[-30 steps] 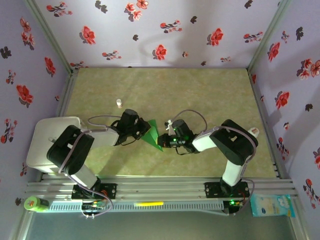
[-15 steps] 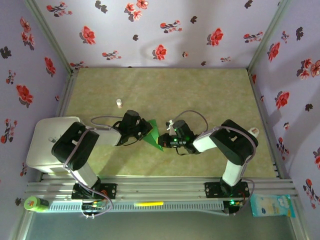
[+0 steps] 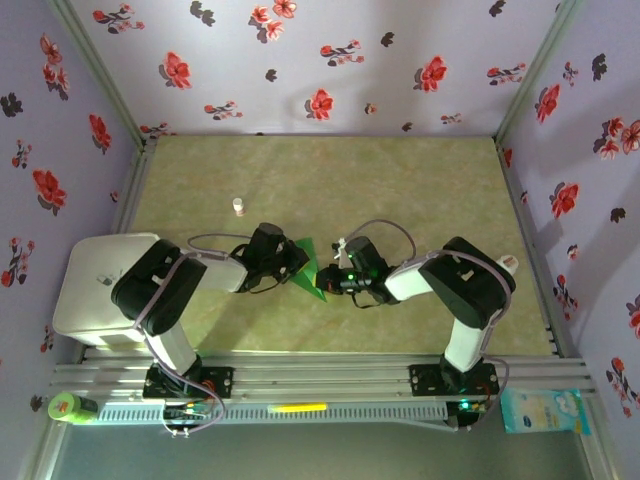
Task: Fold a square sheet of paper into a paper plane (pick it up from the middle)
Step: Fourth fold the wing at the center of the table.
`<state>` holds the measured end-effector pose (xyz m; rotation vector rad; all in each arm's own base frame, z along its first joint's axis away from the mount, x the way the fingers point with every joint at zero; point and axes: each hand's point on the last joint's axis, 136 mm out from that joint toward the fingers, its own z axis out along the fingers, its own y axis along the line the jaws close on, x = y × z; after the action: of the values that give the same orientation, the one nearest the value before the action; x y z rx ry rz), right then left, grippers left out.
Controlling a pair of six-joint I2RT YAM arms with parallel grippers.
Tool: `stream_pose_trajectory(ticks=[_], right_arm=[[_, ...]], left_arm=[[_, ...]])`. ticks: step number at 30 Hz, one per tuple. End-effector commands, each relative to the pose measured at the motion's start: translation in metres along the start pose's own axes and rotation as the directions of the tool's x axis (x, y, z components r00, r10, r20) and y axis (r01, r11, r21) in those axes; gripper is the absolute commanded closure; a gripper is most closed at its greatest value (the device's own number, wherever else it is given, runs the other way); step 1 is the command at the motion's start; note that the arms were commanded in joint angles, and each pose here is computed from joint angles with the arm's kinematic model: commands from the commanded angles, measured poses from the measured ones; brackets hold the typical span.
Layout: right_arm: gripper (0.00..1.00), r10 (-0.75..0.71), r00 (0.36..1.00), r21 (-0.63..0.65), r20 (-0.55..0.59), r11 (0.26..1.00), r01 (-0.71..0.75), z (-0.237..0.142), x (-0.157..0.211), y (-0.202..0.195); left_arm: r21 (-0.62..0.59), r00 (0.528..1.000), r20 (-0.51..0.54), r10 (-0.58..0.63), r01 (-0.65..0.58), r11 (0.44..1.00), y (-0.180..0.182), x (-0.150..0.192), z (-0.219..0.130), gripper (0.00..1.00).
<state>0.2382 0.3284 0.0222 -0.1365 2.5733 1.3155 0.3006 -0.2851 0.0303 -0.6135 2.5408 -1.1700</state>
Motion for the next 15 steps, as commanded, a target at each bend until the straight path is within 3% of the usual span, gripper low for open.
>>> stream_pose_trajectory(ticks=[1, 15], right_arm=[[1.00, 0.077, 0.996, 0.096, -0.036, 0.993, -0.073, 0.0048, 0.0110, -0.0310], [1.00, 0.099, 0.994, 0.107, -0.041, 0.990, -0.094, 0.0032, 0.0101, -0.0365]], left_arm=[[0.018, 1.000, -0.001, 0.007, -0.007, 1.000, -0.0075, -0.0004, 0.0031, 0.91], [0.006, 1.000, -0.012, 0.029, -0.029, 1.000, -0.0073, -0.0014, 0.0091, 0.90]])
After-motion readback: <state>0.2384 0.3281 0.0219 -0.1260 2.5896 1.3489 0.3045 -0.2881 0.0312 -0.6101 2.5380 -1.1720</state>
